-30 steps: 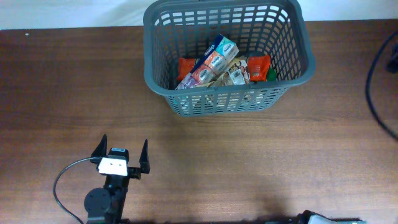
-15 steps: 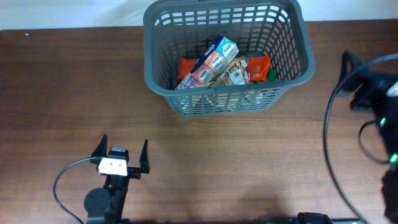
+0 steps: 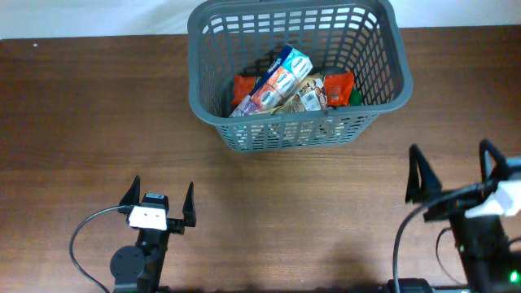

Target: Pack container

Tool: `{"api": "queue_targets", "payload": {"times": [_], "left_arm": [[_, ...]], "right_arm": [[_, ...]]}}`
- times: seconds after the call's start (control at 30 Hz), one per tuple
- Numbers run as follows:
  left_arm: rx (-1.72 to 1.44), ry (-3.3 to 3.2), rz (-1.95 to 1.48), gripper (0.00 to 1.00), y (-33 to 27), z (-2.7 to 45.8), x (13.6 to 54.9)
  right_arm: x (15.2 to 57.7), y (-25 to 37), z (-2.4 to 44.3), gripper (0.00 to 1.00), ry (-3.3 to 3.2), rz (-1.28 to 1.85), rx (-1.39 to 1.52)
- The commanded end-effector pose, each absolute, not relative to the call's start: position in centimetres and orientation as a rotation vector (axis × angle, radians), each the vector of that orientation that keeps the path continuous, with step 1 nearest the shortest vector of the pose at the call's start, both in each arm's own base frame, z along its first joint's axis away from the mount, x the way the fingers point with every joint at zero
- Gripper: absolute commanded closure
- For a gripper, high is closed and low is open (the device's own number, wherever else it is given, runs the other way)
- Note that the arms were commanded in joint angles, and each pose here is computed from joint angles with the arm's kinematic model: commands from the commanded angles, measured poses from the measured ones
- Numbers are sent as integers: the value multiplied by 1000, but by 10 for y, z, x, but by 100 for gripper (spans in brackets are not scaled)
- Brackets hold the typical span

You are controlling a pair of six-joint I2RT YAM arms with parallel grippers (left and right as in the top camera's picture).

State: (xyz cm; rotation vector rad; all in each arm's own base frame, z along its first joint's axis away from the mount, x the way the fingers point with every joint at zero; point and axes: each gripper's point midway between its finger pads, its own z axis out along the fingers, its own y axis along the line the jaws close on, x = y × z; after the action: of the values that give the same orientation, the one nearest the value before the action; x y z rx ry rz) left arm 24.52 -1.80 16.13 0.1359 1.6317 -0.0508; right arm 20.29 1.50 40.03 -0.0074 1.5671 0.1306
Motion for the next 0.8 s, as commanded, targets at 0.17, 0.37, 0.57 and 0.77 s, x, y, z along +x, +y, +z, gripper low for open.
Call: {"api": "queue_targets", "payload": {"times": [0.17,0.37,0.57,0.77], "left_arm": [[126,1630,-44,1,-16,160,245],[126,1631,-44,1,-16,160,245],[126,1630,-44,1,-16,160,245],[126,1631,-44,1,-16,160,245]], "right_arm": [[166,19,389,1,1419,151,-29],[162,18,368,1,1360,146,-31],[175,21,350,1,1323,154,-44],[187,22,339,1,1308,155,-53]]}}
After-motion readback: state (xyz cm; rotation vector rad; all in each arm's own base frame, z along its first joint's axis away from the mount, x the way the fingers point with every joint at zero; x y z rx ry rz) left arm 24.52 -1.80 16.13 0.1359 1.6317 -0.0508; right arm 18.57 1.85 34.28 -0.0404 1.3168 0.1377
